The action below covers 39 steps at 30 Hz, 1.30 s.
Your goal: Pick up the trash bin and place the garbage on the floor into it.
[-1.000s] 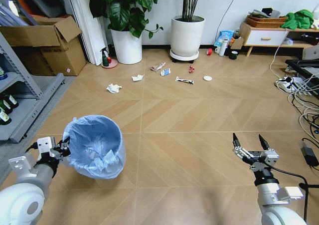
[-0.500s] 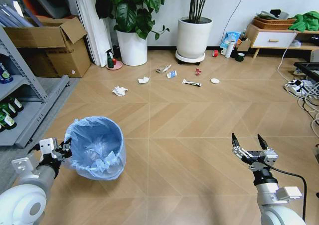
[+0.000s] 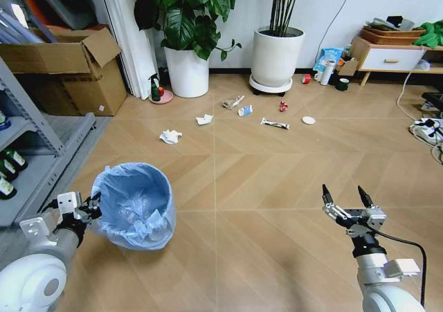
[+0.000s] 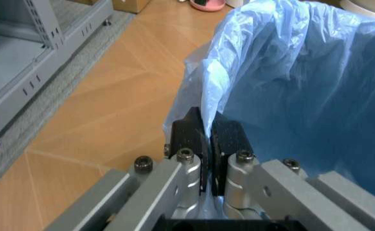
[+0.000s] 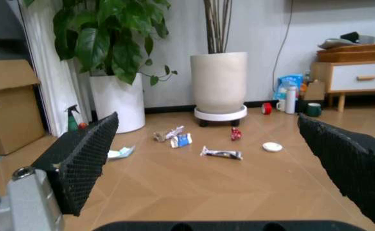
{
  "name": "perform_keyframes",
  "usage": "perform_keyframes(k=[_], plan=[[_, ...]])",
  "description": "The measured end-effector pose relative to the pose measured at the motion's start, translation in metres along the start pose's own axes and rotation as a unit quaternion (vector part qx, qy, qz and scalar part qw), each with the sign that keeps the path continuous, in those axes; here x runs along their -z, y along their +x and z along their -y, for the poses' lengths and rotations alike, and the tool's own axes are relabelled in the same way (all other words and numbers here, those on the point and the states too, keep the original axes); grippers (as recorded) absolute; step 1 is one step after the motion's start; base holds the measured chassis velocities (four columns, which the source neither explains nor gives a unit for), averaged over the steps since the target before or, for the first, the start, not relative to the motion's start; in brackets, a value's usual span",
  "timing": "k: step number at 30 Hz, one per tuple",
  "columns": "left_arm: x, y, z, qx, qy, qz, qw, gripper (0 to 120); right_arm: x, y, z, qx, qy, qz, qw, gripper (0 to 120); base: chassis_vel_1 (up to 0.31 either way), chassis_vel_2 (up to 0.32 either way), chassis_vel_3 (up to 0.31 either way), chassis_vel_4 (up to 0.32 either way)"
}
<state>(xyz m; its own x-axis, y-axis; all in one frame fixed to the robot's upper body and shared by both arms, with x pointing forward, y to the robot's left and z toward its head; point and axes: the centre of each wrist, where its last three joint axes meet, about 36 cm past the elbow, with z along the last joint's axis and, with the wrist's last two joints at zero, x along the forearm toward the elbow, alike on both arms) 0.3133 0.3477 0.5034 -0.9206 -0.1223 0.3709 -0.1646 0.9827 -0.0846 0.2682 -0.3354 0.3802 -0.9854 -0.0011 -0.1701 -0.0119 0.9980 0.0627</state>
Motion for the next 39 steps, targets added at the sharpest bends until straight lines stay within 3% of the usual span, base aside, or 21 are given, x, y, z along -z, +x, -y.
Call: perform_keyframes(k=[39], plan=[[0.0019,-0.0008,0.0013,-0.002,0.002,0.0,1.0,0,0.0009,-0.0013,0.0016,0.009,0.005,0.011,1.0,100,-0.119,0.302,0.126,-0.308]])
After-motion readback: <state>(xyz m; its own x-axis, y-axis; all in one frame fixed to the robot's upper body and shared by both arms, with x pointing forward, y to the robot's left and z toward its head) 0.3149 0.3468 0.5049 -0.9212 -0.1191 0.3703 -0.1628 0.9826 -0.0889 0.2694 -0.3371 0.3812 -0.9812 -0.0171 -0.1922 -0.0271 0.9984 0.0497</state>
